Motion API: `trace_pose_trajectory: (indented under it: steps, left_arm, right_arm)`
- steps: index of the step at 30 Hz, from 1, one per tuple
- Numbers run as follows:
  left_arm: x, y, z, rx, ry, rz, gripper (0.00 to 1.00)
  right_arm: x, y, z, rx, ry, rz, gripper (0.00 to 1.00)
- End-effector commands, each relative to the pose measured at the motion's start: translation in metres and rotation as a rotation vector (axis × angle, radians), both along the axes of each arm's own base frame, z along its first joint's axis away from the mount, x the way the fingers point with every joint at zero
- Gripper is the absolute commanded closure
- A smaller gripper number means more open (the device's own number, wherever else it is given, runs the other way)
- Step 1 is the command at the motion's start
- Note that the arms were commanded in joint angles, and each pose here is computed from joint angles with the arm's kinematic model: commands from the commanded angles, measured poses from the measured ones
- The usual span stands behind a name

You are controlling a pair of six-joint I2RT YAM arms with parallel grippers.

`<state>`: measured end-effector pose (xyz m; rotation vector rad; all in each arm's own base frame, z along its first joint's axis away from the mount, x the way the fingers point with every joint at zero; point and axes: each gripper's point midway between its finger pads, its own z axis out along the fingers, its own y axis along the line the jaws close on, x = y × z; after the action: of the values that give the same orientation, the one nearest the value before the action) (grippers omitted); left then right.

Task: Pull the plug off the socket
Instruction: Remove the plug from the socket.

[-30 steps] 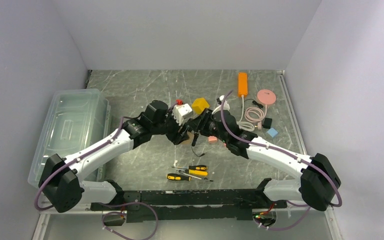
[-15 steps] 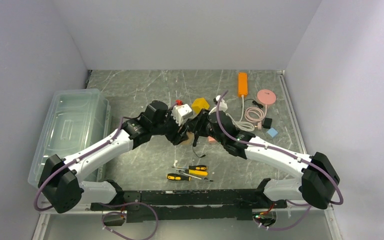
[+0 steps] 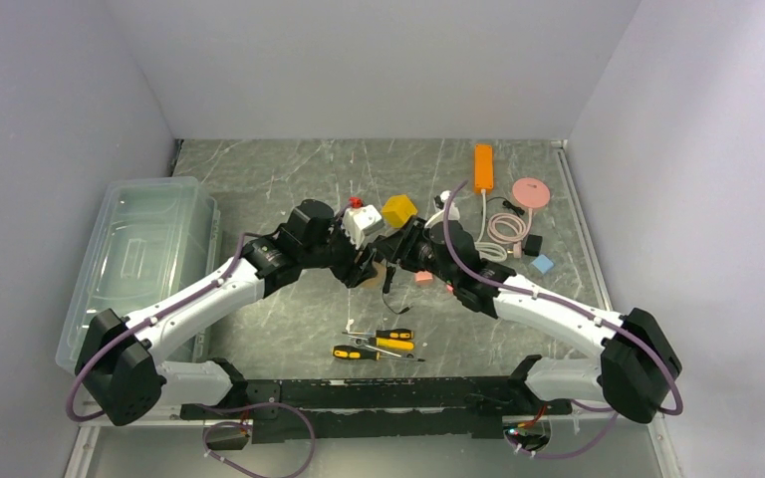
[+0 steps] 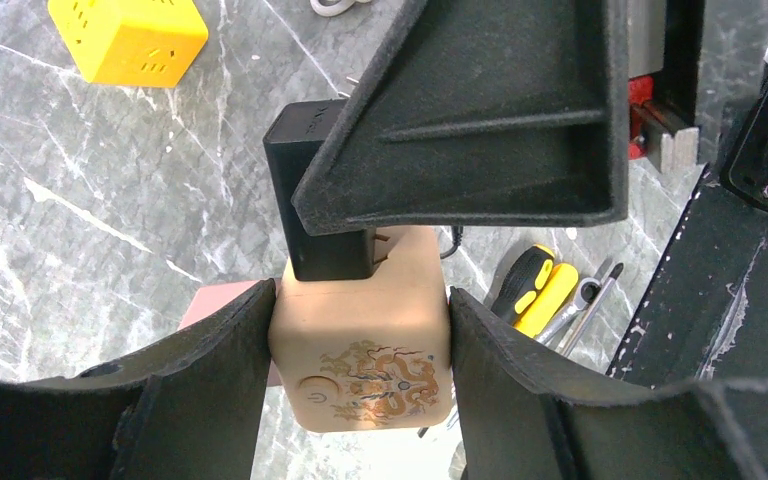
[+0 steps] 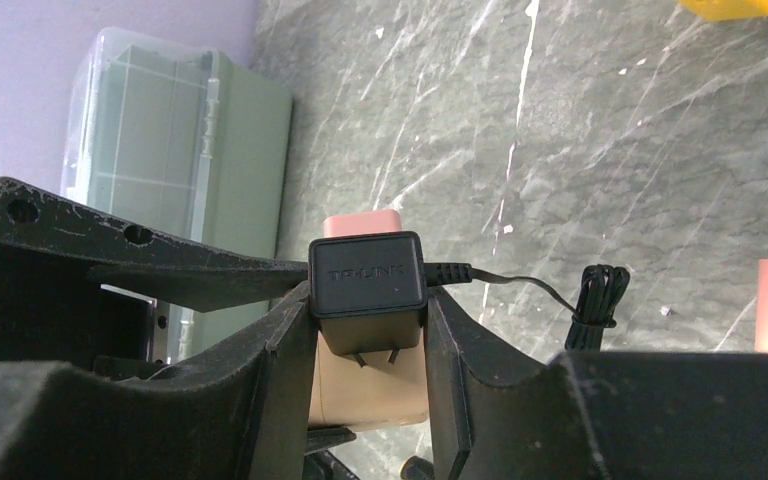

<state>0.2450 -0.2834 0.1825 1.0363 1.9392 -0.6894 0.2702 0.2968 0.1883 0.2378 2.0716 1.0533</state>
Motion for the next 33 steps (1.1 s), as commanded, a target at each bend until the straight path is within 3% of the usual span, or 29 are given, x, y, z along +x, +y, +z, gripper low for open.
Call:
trace_pose_trajectory:
  steps: [1,12,26,33]
  left_arm:
    - [0.021,0.006,0.026,-0.052,-0.079,0.08,1.0]
    - [0.025,0.011,0.035,-0.113,-0.065,0.103,1.0]
    - [0.025,0.011,0.032,-0.098,-0.066,0.09,1.0]
    - [0.026,0.01,0.029,-0.093,-0.053,0.094,1.0]
  right_arm:
    - [0.004,-0.007,0.021,-0.028,-0.111,-0.045,1.0]
    - [-0.001,-0.011,0.017,-0.211,-0.2,-0.08,1.0]
    - [0.001,-0.019,0.025,0.132,-0.035,0.005,1.0]
    - [0.004,-0.024,0.024,0.101,-0.045,-0.017,1.0]
